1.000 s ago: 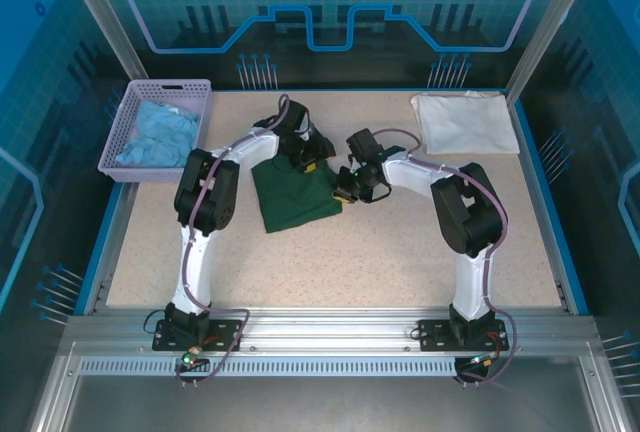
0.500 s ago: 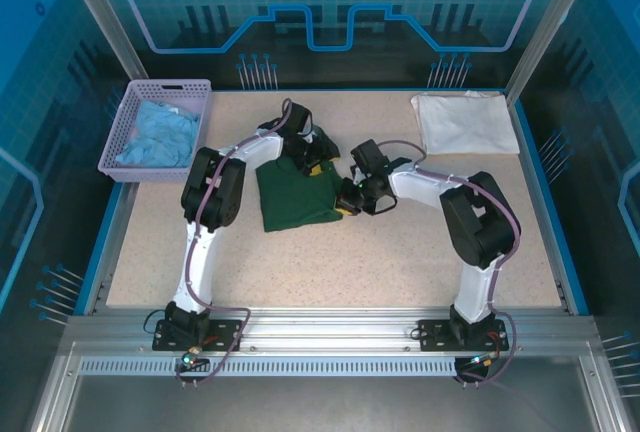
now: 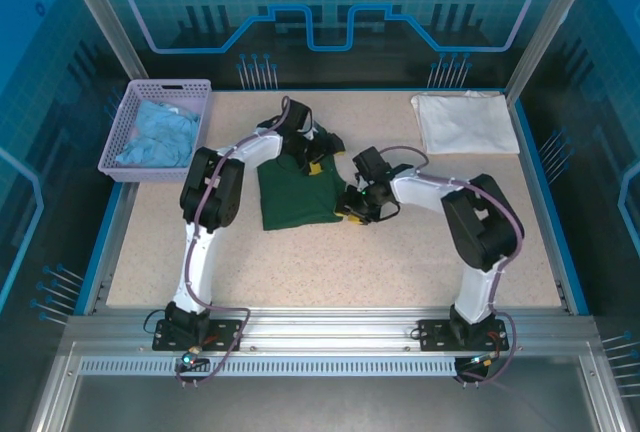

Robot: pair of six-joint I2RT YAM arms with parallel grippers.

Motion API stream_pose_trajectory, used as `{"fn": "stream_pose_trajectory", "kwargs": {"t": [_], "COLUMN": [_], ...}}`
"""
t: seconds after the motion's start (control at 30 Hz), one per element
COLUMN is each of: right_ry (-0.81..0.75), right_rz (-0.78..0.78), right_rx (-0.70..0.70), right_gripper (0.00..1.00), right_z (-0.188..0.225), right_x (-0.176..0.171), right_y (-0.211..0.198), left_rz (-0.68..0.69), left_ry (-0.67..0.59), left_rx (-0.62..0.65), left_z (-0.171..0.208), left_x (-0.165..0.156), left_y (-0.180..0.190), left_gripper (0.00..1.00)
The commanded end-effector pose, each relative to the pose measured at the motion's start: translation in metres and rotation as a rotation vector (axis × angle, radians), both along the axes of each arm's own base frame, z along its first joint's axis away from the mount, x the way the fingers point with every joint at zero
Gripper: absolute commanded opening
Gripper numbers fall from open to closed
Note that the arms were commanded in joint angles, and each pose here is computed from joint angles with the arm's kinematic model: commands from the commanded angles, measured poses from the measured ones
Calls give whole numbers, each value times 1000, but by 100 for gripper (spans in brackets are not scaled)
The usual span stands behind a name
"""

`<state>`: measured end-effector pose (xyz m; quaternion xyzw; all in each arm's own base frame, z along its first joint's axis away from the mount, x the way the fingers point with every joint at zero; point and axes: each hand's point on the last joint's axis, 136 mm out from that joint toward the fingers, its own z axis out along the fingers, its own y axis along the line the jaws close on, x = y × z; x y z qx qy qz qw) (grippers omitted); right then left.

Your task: Fold and stack the t-shirts

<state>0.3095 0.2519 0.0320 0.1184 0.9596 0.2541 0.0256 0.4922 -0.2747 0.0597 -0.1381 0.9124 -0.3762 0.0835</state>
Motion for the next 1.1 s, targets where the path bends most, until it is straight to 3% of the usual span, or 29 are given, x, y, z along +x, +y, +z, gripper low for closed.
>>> {"fn": "stream_pose_trajectory", "kwargs": {"t": [0.0, 0.1, 0.27, 0.4, 0.6, 0.73, 0.9, 1.07], "right_ry": [-35, -74, -78, -42, 69, 125, 11, -76], "right_rz": [-45, -41, -35, -30, -19, -27, -40, 13], "right_rx": [-57, -35, 60, 134, 123, 34, 19, 80], "right_gripper": [39, 25, 10, 2, 0, 0, 7, 9], "right_z": [24, 42, 46, 32, -8, -31, 5, 48], "right_x": [-8, 0, 19, 33, 27, 10, 13, 20], "right_y": [-20, -16, 10, 31, 41, 19, 2, 28], "left_rz": [14, 43, 116, 73, -3, 15, 9, 35], "left_ry": [-121, -113, -53, 22, 142, 156, 88, -11], "left_rx": [-11, -23, -113, -146, -76, 17, 14, -7], "left_z": [70, 82, 66, 39, -9, -25, 2, 46], "left_x": [0, -21, -70, -104, -150, -176, -181, -171], "left_y": [12, 21, 29, 21, 11, 30, 36, 45], "left_gripper": [86, 79, 53, 49, 43, 43, 47, 49]}}
